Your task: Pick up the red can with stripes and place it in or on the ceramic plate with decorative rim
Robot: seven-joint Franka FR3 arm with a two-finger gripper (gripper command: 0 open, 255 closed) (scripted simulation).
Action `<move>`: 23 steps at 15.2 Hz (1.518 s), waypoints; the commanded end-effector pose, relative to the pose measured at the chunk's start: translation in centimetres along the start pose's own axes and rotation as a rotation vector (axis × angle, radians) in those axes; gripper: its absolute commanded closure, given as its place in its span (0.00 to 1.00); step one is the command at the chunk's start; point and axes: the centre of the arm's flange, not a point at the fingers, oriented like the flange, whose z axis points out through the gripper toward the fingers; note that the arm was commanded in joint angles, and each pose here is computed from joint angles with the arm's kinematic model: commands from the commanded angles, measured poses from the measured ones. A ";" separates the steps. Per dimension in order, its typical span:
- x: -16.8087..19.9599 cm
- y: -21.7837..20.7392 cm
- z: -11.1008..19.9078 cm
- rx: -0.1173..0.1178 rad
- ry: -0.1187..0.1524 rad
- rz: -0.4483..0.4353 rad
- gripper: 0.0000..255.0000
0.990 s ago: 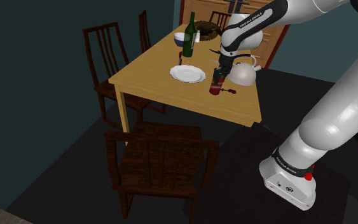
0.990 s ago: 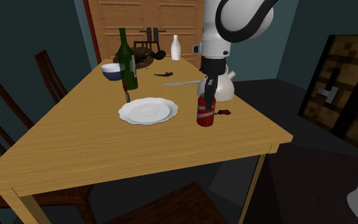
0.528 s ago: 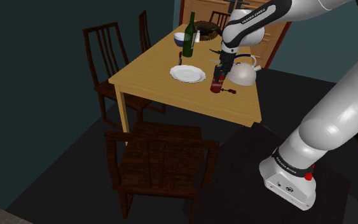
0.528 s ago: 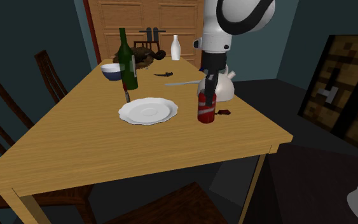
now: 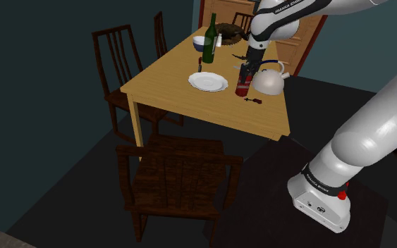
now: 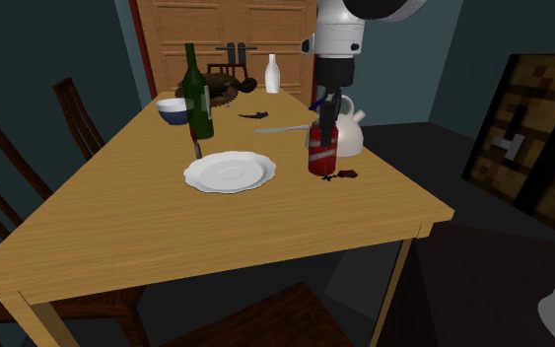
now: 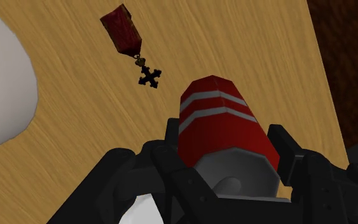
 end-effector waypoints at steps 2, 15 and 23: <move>0.1 -0.1 -1.6 0.000 0.000 0.000 1.00; 13.2 0.5 -4.6 0.000 0.000 0.000 1.00; 23.6 1.0 -5.8 0.000 0.000 0.000 1.00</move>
